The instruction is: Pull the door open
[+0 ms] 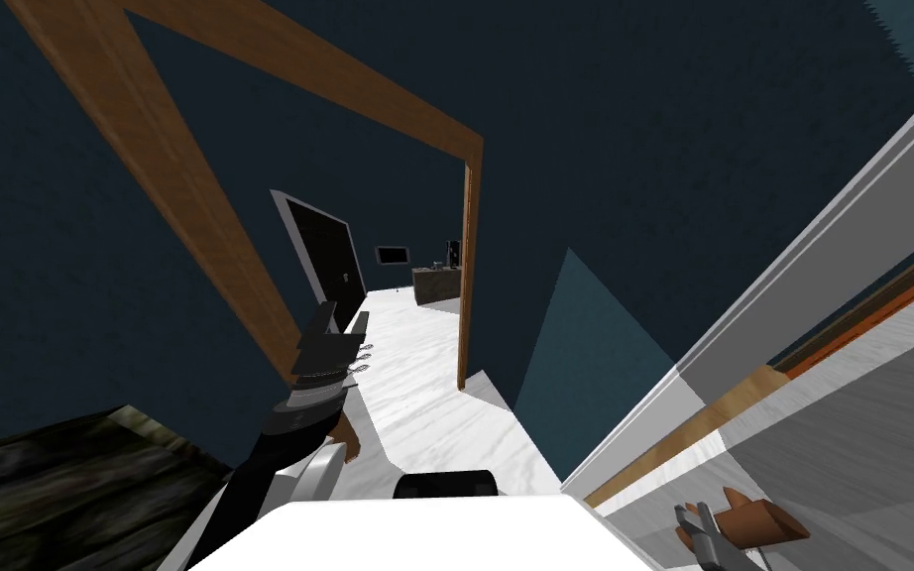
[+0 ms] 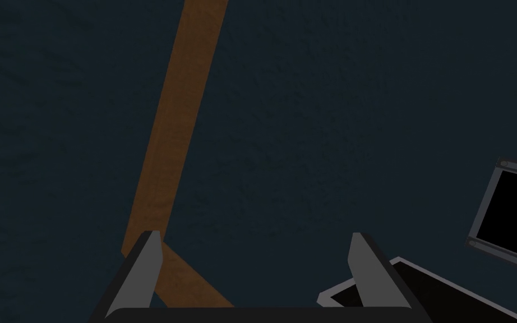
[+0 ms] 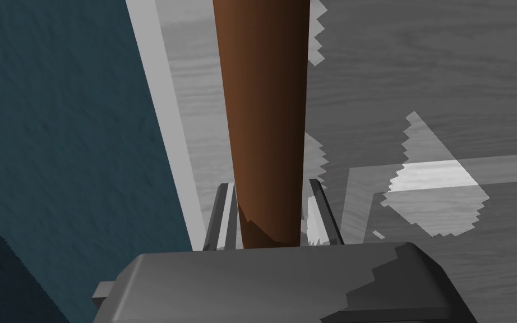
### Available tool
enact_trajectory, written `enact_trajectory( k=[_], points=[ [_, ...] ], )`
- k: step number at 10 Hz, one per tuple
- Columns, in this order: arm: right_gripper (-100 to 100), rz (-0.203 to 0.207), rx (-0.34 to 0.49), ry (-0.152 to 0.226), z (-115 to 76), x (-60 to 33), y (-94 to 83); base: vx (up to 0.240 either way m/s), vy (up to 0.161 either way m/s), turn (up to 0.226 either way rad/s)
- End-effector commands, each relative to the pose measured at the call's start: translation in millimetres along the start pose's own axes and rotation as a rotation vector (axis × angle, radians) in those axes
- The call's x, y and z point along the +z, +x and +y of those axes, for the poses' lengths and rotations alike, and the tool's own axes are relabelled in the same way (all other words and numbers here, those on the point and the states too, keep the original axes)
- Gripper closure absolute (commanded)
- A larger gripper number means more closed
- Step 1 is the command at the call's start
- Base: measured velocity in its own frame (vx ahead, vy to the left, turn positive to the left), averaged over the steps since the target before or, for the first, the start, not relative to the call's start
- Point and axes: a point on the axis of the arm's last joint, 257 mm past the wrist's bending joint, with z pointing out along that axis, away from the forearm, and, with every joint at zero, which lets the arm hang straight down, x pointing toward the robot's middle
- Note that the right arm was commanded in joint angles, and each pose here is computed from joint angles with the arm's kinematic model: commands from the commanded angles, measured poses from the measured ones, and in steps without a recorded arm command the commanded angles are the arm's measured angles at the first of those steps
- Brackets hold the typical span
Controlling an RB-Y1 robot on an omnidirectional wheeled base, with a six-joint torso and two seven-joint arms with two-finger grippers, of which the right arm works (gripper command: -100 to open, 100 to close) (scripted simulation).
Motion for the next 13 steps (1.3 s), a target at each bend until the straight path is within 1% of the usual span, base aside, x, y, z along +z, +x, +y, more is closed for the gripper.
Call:
enact_trajectory(
  k=[1,3,5,6,7,9,10,13],
  points=[
    [100,0.002,0.017,0.029,-16.0,1.5,0.8,-0.074,0.037,0.009],
    [100,-0.001,0.017,0.087,-30.8,1.6,0.7,-0.120,0.038,-0.044],
    [100,-0.004,0.017,0.128,-41.4,1.0,0.3,-0.180,0.029,-0.025],
    [100,-0.005,0.013,0.109,-34.9,0.2,1.0,-0.065,0.013,0.010],
    [100,-0.008,0.013,0.141,-43.4,-3.5,-0.4,-0.133,0.058,0.049],
    [100,-0.006,0.013,0.176,-51.7,-6.8,0.2,-0.237,0.065,0.067],
    [100,-0.005,0.014,0.205,-58.7,-9.9,0.5,-0.243,0.085,0.075],
    [100,-0.004,0.017,0.274,-75.2,-18.4,0.8,-0.251,0.107,0.059]
  ],
)
